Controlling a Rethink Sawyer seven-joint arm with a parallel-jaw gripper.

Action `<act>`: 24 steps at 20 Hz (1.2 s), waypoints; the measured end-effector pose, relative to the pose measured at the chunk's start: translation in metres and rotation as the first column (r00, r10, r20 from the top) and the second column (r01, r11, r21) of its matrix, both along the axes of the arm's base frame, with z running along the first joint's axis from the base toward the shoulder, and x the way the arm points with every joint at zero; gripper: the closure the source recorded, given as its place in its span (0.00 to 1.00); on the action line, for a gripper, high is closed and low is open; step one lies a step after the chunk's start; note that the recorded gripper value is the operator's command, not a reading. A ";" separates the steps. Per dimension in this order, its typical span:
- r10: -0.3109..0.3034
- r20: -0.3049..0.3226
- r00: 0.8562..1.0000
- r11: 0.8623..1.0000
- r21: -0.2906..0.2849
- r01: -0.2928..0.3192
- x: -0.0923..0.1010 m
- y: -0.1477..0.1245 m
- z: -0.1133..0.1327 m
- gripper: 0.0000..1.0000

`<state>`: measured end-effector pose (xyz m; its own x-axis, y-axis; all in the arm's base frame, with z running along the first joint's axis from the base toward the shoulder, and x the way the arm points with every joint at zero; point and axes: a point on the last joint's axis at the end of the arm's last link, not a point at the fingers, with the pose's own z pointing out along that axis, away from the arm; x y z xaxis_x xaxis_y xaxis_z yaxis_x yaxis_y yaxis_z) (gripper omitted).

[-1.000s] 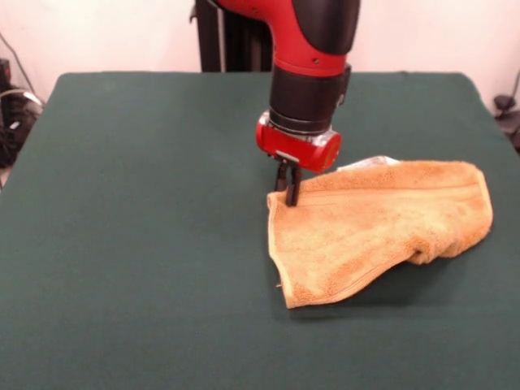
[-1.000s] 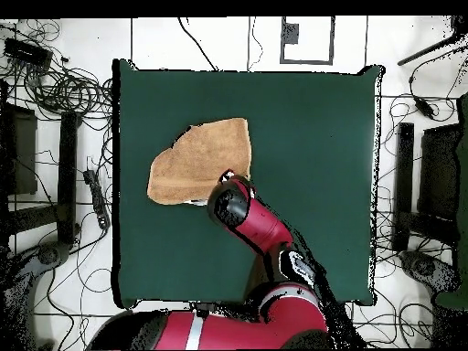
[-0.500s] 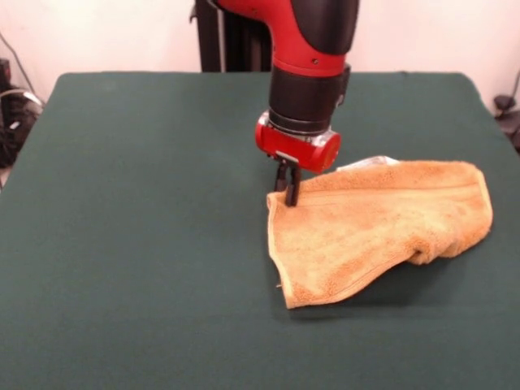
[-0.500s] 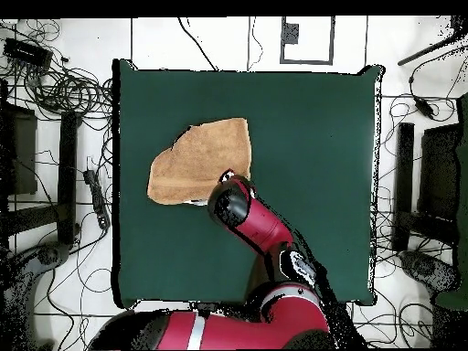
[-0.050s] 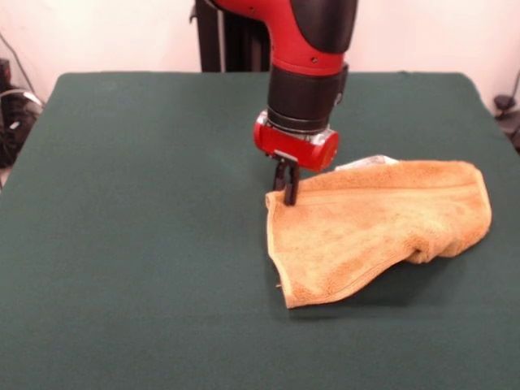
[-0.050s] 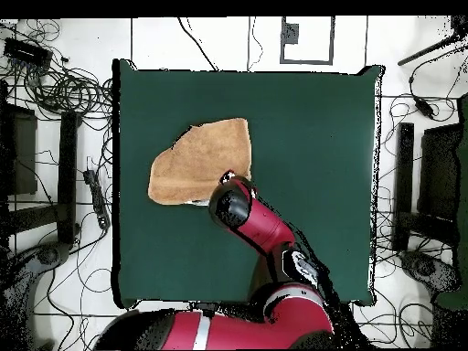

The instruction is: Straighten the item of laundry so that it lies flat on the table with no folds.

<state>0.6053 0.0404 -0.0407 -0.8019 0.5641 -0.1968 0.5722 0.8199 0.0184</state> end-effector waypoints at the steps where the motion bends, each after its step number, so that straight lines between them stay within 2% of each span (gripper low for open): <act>1: 0.006 0.000 1.000 1.000 0.001 -0.006 -0.001 -0.002 0.000 1.00; 7: 0.007 -0.012 1.000 1.000 -0.002 -0.007 -0.014 -0.022 0.008 1.00; 10: 0.004 -0.030 1.000 1.000 -0.001 -0.004 -0.026 -0.033 0.010 1.00; 16: 0.002 -0.050 0.999 1.000 0.003 -0.002 -0.039 -0.034 0.010 1.00; 24: 0.006 -0.054 0.999 1.000 0.003 -0.006 -0.040 -0.032 0.009 1.00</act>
